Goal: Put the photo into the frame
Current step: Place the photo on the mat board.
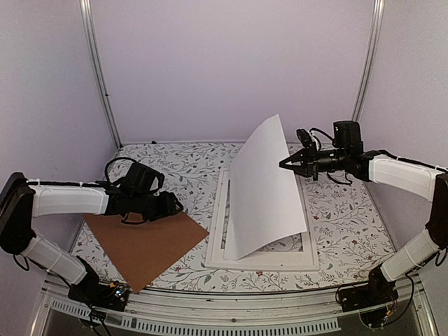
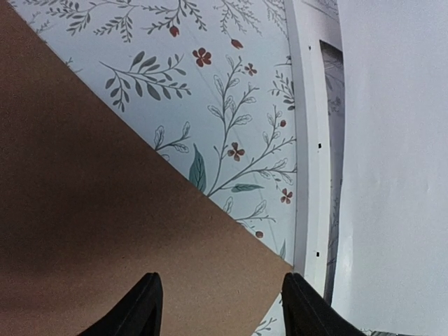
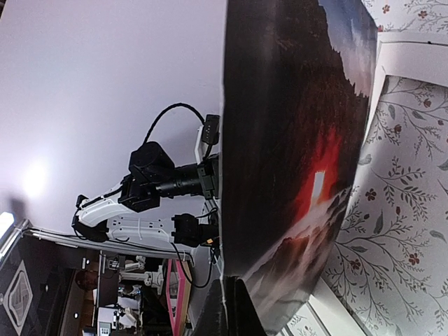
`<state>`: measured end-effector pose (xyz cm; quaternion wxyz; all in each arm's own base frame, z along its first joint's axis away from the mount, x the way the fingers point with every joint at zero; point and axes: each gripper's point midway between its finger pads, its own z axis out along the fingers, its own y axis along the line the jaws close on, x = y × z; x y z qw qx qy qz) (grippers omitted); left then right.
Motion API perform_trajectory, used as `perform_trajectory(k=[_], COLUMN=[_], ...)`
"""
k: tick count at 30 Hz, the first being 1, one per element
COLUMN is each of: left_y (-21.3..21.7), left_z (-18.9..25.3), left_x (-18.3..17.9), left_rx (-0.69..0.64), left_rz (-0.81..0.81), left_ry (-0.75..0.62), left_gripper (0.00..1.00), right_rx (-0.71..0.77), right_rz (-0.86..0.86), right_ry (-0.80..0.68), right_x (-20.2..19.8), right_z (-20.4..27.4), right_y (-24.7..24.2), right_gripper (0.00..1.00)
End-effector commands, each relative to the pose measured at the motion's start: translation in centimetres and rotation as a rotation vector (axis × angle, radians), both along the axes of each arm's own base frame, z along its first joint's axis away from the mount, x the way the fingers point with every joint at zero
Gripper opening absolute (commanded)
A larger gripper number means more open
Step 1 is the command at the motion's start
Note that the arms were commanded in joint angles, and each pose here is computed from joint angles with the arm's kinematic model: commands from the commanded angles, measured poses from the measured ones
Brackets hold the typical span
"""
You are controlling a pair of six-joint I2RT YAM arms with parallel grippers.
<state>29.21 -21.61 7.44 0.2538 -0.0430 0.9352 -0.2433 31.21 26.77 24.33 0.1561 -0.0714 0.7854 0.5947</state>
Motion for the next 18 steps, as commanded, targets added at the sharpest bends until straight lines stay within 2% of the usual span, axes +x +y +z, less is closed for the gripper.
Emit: perform_trajectory(k=[1,9,18], left_y=[-0.5,-0.3,0.0], left_z=[0.6,0.3,0.0], left_x=[0.4,0.3,0.3], left_rx=[0.007,0.016,0.029], left_rz=[-0.006,-0.003,0.009], left_ry=[-0.018,-0.014,-0.01], left_gripper=[0.6,0.6,0.6], right_rx=[0.044,0.077,0.115], right_rz=[0.018,0.013,0.081], right_ry=[-0.061,-0.057,-0.089], right_x=[-0.1,0.1,-0.5], right_z=[2.8,3.2,6.0], right_y=[0.7,1.2,4.2], right_gripper=[0.0,0.0,0.0])
